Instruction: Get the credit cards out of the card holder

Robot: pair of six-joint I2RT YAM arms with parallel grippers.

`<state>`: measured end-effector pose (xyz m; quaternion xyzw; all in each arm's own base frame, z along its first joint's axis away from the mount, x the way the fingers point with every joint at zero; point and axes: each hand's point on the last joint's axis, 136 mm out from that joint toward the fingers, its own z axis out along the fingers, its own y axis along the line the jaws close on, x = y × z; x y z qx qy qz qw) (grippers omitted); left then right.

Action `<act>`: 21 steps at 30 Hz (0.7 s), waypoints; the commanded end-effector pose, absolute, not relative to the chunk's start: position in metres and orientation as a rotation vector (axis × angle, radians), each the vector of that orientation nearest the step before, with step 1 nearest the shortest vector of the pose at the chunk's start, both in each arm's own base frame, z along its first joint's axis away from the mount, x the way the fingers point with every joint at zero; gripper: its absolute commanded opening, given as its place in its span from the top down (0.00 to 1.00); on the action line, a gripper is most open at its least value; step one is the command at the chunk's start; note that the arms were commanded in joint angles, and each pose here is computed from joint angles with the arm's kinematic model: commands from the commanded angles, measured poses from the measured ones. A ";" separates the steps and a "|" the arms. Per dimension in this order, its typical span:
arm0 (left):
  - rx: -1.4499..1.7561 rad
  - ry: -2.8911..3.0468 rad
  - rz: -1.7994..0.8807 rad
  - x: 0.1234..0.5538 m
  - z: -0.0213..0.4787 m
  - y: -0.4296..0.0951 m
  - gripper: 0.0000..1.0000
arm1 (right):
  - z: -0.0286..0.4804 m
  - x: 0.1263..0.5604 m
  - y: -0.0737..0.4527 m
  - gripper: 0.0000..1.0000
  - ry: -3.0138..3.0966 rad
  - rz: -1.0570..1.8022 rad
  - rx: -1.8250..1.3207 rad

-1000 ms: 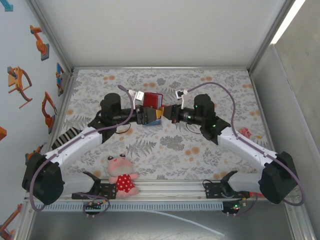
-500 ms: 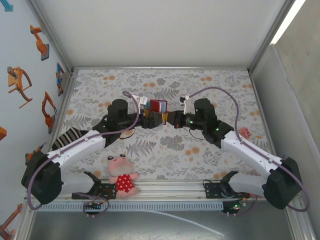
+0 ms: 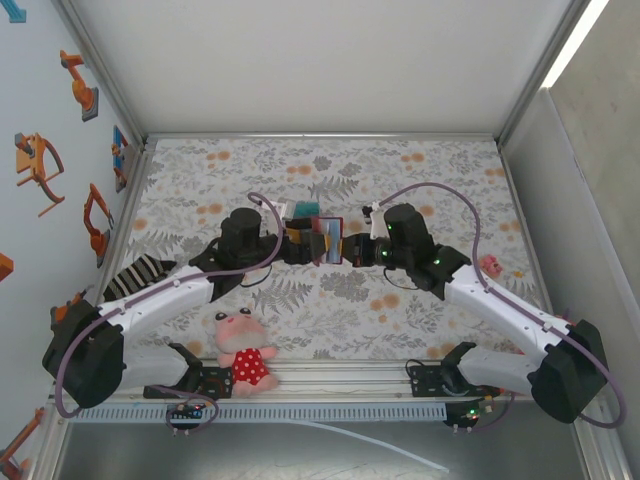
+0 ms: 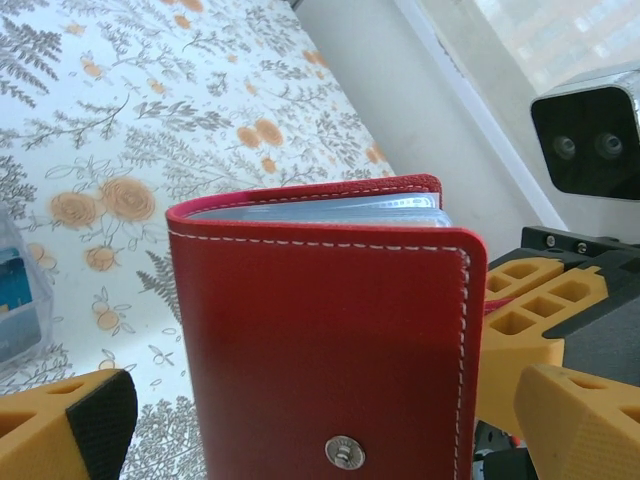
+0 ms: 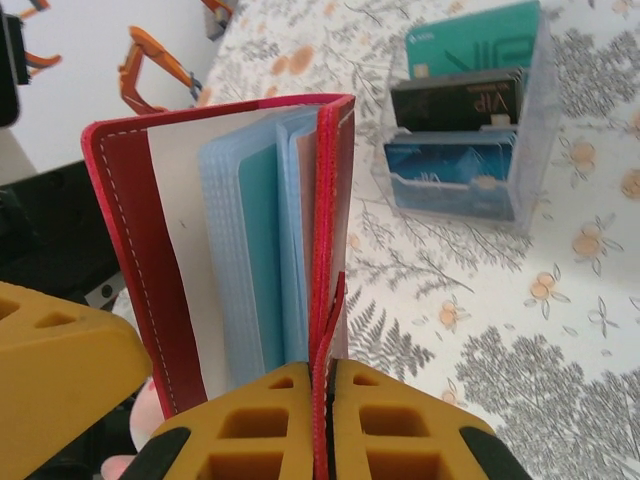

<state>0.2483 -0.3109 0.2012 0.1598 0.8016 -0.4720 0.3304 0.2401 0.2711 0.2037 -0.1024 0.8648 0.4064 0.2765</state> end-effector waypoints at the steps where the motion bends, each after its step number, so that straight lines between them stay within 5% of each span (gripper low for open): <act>1: 0.416 2.079 -1.214 0.248 0.199 -0.309 0.03 | 0.219 0.240 0.273 1.00 2.302 1.087 -0.267; 17: 0.457 2.119 -1.191 0.244 0.188 -0.317 0.01 | 0.222 0.245 0.274 1.00 2.309 1.071 -0.248; 21: 0.480 2.114 -1.189 0.244 0.192 -0.321 0.07 | 0.222 0.247 0.273 1.00 2.310 1.056 -0.240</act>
